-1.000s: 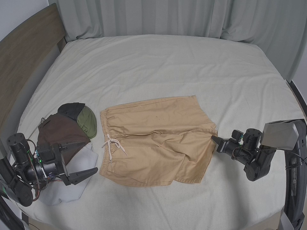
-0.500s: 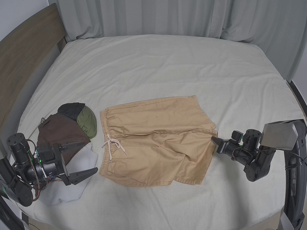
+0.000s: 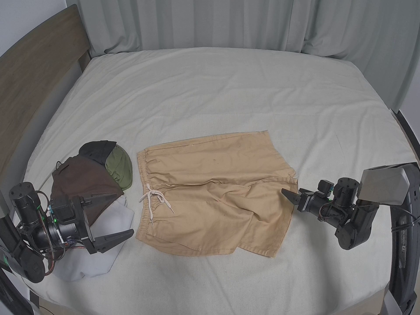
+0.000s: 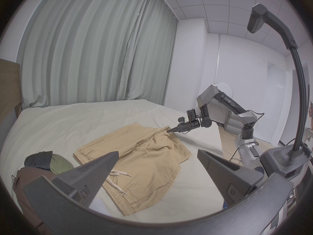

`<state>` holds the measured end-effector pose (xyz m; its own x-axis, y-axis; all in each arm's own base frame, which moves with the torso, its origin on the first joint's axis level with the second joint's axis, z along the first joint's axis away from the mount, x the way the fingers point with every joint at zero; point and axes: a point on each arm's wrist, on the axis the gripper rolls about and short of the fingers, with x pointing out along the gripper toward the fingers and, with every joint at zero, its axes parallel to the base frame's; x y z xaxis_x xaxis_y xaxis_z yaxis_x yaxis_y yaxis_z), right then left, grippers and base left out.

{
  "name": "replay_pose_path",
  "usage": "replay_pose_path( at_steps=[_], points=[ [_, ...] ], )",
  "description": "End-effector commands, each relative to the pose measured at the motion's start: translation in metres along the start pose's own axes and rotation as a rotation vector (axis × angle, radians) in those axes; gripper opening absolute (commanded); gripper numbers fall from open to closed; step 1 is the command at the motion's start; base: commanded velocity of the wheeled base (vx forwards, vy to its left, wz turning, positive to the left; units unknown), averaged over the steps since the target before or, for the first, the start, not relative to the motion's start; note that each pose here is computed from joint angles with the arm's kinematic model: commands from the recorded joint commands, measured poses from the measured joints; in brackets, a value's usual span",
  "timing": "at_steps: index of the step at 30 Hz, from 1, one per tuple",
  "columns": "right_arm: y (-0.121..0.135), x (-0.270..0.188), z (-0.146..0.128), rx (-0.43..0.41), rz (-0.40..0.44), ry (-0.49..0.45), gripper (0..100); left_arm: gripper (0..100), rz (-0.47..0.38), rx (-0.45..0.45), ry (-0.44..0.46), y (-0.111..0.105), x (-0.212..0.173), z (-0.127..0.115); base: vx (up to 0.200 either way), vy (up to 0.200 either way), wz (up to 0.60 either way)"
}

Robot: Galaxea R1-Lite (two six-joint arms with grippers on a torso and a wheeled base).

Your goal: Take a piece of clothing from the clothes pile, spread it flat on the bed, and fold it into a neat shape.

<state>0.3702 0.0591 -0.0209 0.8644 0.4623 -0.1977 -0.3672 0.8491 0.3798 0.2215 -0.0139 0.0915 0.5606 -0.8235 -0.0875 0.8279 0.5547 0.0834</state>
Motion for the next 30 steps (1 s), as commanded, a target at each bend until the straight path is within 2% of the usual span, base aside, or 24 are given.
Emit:
replay_pose_path(
  at_steps=[1, 11, 16, 30],
  points=[
    [0.012, -0.020, 0.002, 0.010, 0.009, 0.043, 100, 100, 0.001, 0.002, -0.001, 0.000, 0.000, 0.000, 0.000, 0.000, 0.00],
    [0.025, -0.056, -0.019, 0.064, 0.107, 0.217, 100, 100, 0.001, -0.001, 0.001, 0.000, 0.000, 0.000, 0.000, 0.000, 0.00],
    [0.029, -0.067, -0.030, 0.024, 0.147, 0.282, 100, 100, 0.001, -0.002, 0.001, 0.000, 0.000, -0.001, 0.000, 0.000, 0.00],
    [0.049, -0.069, -0.046, 0.011, 0.197, 0.356, 100, 100, 0.001, -0.001, 0.001, 0.000, 0.000, 0.000, 0.000, 0.000, 0.00]
  ],
)
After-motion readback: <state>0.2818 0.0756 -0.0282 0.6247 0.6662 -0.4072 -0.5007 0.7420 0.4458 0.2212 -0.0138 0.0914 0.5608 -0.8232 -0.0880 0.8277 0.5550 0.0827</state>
